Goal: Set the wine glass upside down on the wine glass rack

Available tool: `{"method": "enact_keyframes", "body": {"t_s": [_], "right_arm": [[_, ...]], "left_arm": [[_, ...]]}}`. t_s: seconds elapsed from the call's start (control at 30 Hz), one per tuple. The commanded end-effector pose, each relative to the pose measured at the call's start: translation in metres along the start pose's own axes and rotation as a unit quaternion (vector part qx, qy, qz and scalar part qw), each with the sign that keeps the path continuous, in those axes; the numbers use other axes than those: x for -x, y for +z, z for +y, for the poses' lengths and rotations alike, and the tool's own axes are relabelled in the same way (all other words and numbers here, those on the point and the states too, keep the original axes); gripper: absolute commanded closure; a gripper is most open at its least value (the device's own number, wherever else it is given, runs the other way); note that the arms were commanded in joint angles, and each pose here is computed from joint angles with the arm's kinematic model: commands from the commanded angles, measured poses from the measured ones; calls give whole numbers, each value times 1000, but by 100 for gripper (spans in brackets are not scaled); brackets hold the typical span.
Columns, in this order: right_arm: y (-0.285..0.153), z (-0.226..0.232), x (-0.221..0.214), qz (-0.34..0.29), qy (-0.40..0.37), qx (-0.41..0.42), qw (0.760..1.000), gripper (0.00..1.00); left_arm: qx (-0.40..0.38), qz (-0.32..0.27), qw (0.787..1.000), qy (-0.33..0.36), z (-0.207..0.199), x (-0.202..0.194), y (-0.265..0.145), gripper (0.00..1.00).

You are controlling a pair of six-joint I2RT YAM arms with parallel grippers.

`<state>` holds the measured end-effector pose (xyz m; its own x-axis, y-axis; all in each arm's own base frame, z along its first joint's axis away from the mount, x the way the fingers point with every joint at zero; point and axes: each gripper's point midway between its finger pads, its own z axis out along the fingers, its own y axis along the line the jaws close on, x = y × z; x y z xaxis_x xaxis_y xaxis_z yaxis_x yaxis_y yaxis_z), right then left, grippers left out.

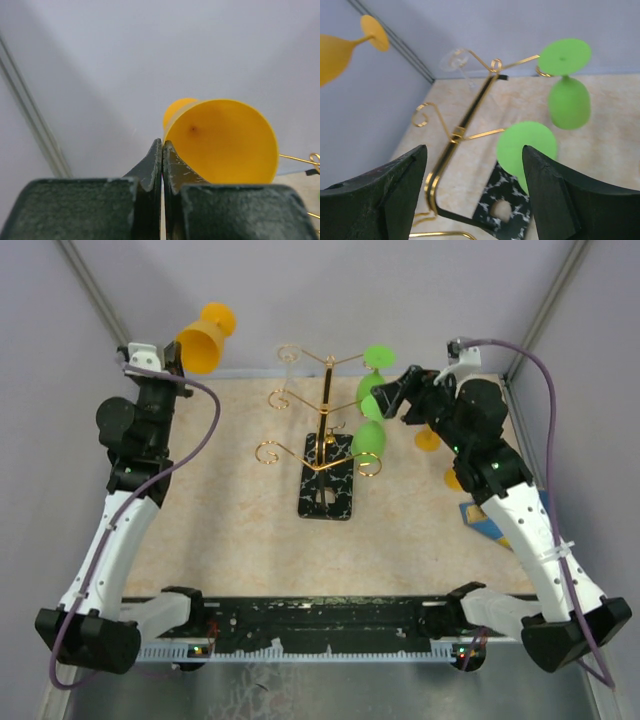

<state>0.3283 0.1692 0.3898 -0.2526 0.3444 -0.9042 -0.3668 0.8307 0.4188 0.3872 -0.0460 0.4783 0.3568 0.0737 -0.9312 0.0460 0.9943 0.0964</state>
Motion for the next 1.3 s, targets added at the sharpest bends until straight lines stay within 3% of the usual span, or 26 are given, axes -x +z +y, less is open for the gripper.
{"method": "enact_keyframes", "body": {"t_s": [0.0, 0.1, 0.4, 0.9, 1.27], "right_arm": [[8, 65, 49, -44, 62, 130, 989, 24], [17, 84, 62, -54, 90, 173, 979, 24], [33, 119, 74, -58, 188, 271, 942, 33], [48, 169, 56, -46, 215, 337, 916, 36], [47, 192, 68, -74, 237, 393, 885, 39]], "left_arm": [[-86, -163, 983, 13, -35, 57, -18, 100], [-105, -231, 967, 11, -49, 76, -38, 100], [-108, -301, 947, 15, -91, 93, -68, 100], [-113, -325, 938, -27, -118, 81, -90, 100], [-124, -319, 938, -44, -127, 73, -100, 100]]}}
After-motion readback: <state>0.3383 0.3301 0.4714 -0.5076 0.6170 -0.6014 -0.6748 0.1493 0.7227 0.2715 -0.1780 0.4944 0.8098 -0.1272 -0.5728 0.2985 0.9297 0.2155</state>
